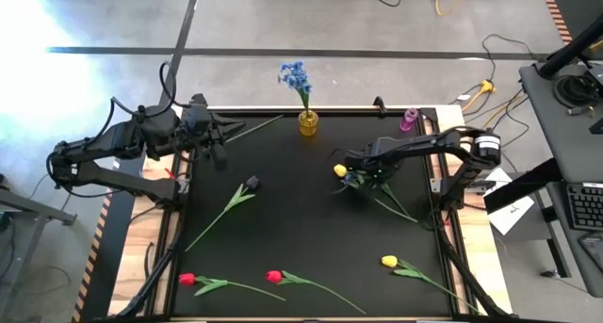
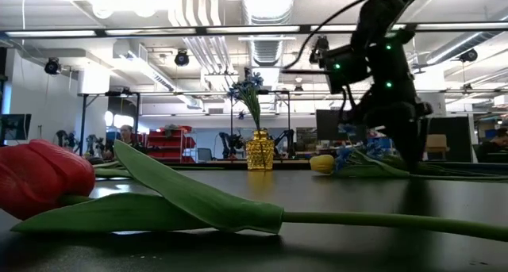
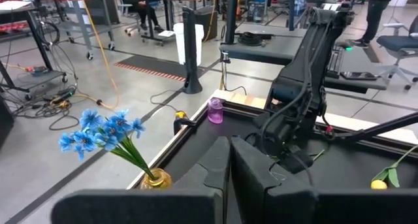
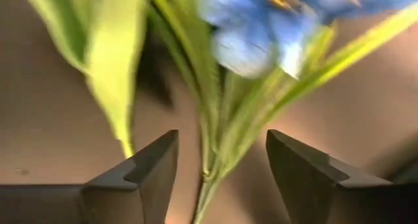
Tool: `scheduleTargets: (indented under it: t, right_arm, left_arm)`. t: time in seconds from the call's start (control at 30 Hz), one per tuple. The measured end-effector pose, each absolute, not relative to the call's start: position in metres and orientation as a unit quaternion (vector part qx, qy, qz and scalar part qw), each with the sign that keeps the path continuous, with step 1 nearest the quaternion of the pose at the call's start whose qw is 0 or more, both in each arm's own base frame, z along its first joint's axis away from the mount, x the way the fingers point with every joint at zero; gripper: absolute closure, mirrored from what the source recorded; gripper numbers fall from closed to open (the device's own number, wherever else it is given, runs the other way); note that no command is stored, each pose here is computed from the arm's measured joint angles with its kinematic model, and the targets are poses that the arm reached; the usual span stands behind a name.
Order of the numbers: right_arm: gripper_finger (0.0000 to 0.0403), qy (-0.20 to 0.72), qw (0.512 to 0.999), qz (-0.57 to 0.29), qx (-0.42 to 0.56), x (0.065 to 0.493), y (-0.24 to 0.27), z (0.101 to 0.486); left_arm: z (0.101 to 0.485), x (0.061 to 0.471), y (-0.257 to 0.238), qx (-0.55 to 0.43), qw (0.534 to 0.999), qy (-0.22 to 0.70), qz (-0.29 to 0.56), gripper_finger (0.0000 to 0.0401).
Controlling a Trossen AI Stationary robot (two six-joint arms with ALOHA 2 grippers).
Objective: Sort flowers into vase by color
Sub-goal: Put the blue flowers into the yellow vase
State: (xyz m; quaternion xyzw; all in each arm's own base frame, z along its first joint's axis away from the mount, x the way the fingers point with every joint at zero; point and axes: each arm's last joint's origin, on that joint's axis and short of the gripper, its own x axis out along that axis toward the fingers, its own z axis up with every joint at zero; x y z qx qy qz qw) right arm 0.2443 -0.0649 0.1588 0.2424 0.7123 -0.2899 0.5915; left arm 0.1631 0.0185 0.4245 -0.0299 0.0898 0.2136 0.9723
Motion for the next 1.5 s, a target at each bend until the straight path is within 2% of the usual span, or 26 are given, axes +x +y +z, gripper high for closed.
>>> scheduleTargets:
  t: [0.17, 0.3, 0.4, 0.6, 0.67, 0.9, 1.1, 1.2, 1.33, 1.5]
  right_arm:
    - [0.0162, 0.687, 0.602, -0.310, 0.264, 0.235, -0.068, 0.148]
    - [0.0182, 0.672, 0.615, -0.307, 0.275, 0.233, -0.070, 0.137]
    - [0.0221, 0.667, 0.614, -0.321, 0.276, 0.232, -0.071, 0.135]
    - [0.0355, 0.630, 0.642, -0.354, 0.256, 0.228, -0.082, 0.148]
    - [0.0379, 0.613, 0.651, -0.374, 0.247, 0.223, -0.085, 0.158]
    - [0.0381, 0.508, 0.694, -0.465, 0.210, 0.208, -0.104, 0.205]
    - [0.0383, 0.495, 0.745, -0.443, 0.068, 0.209, -0.104, 0.244]
    - [0.0383, 0.461, 0.769, -0.442, 0.027, 0.206, -0.092, 0.262]
    - [0.0383, 0.406, 0.826, -0.387, 0.057, 0.197, -0.072, 0.283]
    - [0.0383, 0.268, 0.842, -0.442, 0.152, 0.174, -0.053, 0.307]
  left_arm:
    - [0.424, 0.163, 0.019, -0.039, 0.972, 0.088, 0.214, 0.0401]
    - [0.424, 0.165, 0.019, -0.039, 0.972, 0.087, 0.214, 0.0401]
    - [0.425, 0.165, 0.019, -0.040, 0.972, 0.084, 0.214, 0.0401]
    - [0.438, 0.161, 0.018, -0.041, 0.974, 0.062, 0.213, 0.0401]
    - [0.443, 0.159, 0.018, -0.036, 0.975, 0.054, 0.213, 0.0401]
    - [0.449, 0.156, 0.018, -0.036, 0.976, 0.046, 0.212, 0.0401]
    - [0.446, 0.157, 0.018, -0.055, 0.974, 0.057, 0.213, 0.0401]
    - [0.445, 0.157, 0.018, -0.058, 0.974, 0.060, 0.213, 0.0401]
    - [0.444, 0.158, 0.018, -0.061, 0.973, 0.061, 0.213, 0.0401]
    - [0.444, 0.158, 0.018, -0.060, 0.973, 0.061, 0.213, 0.0401]
